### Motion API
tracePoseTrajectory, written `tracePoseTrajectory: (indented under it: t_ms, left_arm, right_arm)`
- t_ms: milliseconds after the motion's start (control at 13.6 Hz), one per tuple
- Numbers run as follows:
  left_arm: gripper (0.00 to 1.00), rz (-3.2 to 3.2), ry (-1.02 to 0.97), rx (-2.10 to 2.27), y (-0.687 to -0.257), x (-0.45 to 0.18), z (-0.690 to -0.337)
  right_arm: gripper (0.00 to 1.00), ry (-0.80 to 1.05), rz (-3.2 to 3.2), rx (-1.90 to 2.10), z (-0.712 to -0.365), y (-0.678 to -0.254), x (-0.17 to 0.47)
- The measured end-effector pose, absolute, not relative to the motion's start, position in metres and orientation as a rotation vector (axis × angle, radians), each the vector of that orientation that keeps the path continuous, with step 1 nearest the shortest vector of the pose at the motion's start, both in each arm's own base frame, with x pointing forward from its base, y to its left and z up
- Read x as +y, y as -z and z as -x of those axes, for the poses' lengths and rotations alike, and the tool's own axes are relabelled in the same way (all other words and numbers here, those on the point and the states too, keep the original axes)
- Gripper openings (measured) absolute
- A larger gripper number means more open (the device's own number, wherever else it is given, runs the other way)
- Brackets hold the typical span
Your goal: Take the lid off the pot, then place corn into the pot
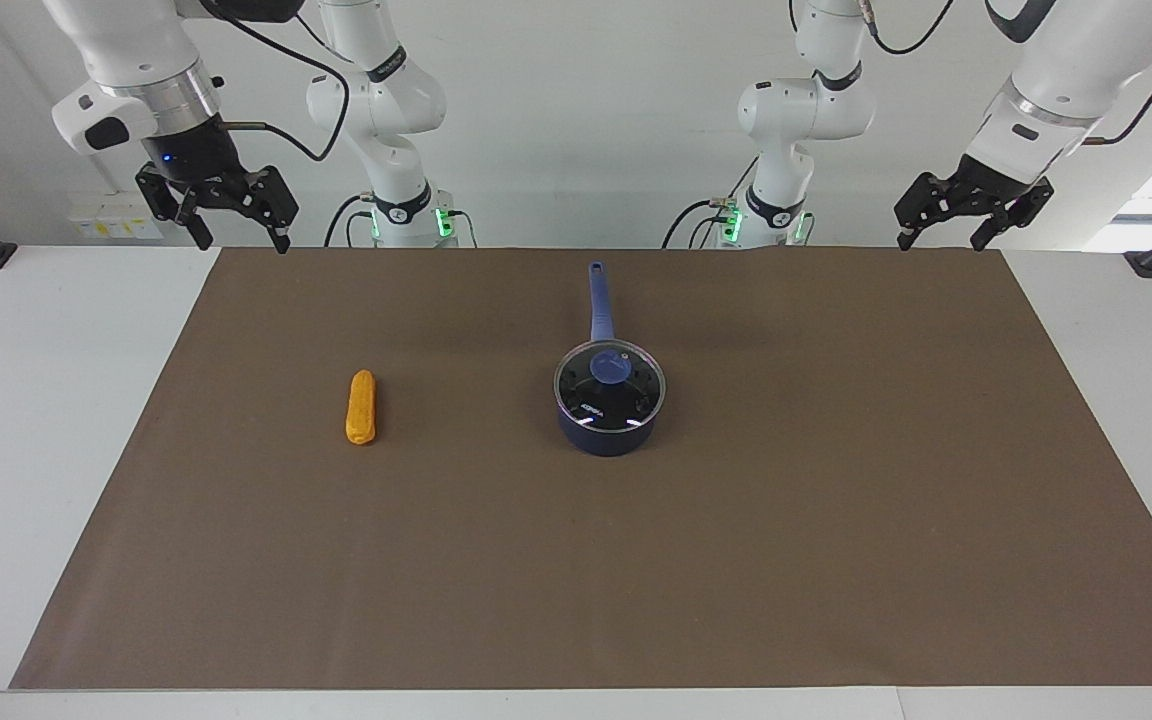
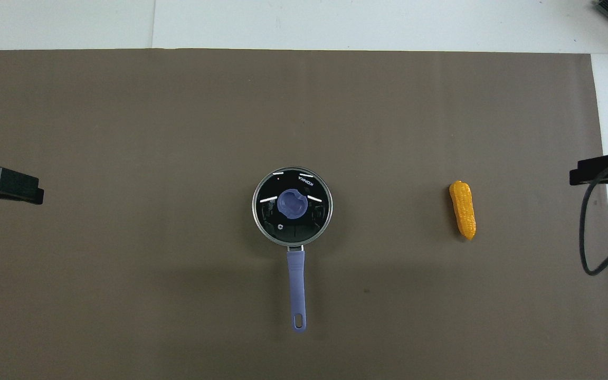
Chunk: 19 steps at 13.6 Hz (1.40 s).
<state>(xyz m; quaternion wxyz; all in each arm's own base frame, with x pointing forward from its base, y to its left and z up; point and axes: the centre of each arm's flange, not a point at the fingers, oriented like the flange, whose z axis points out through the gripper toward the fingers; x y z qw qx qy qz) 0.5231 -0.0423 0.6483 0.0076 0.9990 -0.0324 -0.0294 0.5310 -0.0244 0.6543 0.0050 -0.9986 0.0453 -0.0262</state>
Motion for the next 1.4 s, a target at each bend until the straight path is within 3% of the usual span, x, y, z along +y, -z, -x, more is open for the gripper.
tracePoseTrajectory:
  t_ms: [294,662,1398]
  left_arm:
    - [1.00,-3.119,0.091,-0.200,-0.648,-0.074,-0.520]
    - [1.00,-3.111,0.035,-0.285,-0.631,-0.164,-0.514]
    - [1.00,-3.106,0.018,-0.273,-0.513,-0.323,-0.513]
  right_arm:
    - [1.00,0.082,3.127,0.142,-0.531,-0.654,-0.024]
    - [1.00,0.082,3.127,0.142,-0.531,-0.654,-0.024]
    - [1.00,0.082,3.127,0.142,-0.531,-0.654,-0.024]
